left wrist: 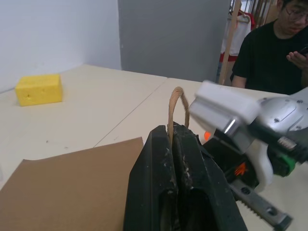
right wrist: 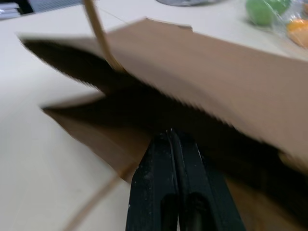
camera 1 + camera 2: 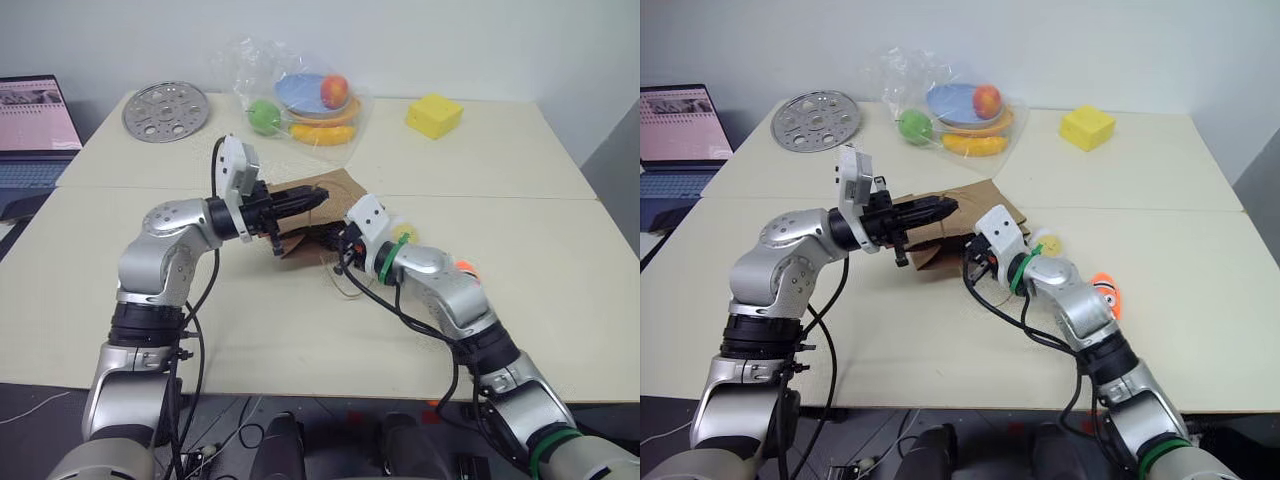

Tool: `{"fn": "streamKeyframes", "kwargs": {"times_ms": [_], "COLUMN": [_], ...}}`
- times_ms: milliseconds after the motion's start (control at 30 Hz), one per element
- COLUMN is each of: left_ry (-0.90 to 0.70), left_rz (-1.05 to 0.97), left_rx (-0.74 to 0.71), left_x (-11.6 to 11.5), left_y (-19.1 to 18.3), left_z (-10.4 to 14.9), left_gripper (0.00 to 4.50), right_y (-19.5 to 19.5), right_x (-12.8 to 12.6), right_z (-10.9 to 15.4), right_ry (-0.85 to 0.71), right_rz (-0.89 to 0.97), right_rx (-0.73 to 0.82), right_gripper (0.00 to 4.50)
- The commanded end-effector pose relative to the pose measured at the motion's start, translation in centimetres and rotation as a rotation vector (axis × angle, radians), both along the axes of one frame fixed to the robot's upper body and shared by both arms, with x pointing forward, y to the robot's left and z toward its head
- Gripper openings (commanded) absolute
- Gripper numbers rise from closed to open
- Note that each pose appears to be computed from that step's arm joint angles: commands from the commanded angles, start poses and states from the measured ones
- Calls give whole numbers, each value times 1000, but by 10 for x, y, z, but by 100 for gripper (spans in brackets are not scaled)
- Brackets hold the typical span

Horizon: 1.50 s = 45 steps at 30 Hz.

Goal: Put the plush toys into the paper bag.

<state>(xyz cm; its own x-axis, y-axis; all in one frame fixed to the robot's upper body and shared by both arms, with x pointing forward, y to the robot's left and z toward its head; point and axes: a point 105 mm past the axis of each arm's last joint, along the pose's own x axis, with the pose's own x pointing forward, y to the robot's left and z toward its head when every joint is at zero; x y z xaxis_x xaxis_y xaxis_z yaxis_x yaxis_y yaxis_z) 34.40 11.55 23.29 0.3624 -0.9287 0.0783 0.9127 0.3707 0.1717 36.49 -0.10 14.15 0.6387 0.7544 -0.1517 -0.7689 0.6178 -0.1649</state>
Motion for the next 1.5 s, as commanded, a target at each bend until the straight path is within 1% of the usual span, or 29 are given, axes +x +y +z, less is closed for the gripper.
{"fn": "streamKeyframes", "kwargs": {"times_ms": [33, 100, 133, 200, 300, 333, 467, 533, 633, 800, 933, 1100, 1133, 1167, 1200, 1267, 1367, 1467, 1500], "left_ry": [-70, -91, -126, -167, -176, -187, -234, -278, -336, -348, -324, -294, -285, -284, -285, -293, -296, -298, -297], "left_rz": [14, 57, 92, 130, 156, 184, 241, 287, 299, 317, 321, 323, 320, 312, 307, 302, 297, 296, 299], "left_rx": [-35, -67, -76, -81, -106, -126, -152, -187, -249, -294, -217, -202, -166, -130, -102, -72, -65, -55, -57], "left_x": [-2, 4, 8, 12, 15, 18, 21, 24, 20, 19, 19, 19, 19, 18, 18, 17, 16, 17, 18], "left_y": [6, 11, 14, 17, 26, 31, 43, 50, 50, 50, 51, 52, 51, 49, 49, 49, 50, 52, 53], "left_z": [26, 37, 45, 52, 69, 79, 102, 116, 137, 142, 119, 107, 99, 91, 85, 81, 82, 81, 82], "left_gripper": [0, 0, 0, 0, 0, 0, 0, 0, 0, 0, 0, 0, 0, 0, 0, 0, 0, 0, 0], "right_y": [18, 26, 29, 32, 35, 35, 34, 34, 30, 27, 27, 24, 28, 32, 35, 35, 27, 14, 10], "right_x": [0, -5, -8, -11, -15, -14, -13, -12, -8, -3, -3, -2, -6, -12, -19, -32, -50, -58, -62], "right_z": [6, -6, -12, -18, -38, -43, -49, -51, -51, -48, -41, -37, -27, -9, 16, 50, 75, 86, 89], "right_ry": [-52, -19, -7, 0, 55, 71, 100, 116, 124, 140, 133, 139, 127, 88, 17, -50, -62, -93, -98], "right_rz": [24, 37, 46, 55, 59, 43, 28, 16, -27, -76, -68, -78, -42, 15, 65, 128, 186, 185, 196], "right_rx": [2, -6, -14, -22, -31, -35, -55, -52, -55, -28, -17, -3, 37, 75, 121, 186, 231, 241, 242], "right_gripper": [6, 6, 6, 6, 6, 6, 6, 6, 6, 6, 6, 6, 6, 6, 6, 6, 6, 63, 95]}}
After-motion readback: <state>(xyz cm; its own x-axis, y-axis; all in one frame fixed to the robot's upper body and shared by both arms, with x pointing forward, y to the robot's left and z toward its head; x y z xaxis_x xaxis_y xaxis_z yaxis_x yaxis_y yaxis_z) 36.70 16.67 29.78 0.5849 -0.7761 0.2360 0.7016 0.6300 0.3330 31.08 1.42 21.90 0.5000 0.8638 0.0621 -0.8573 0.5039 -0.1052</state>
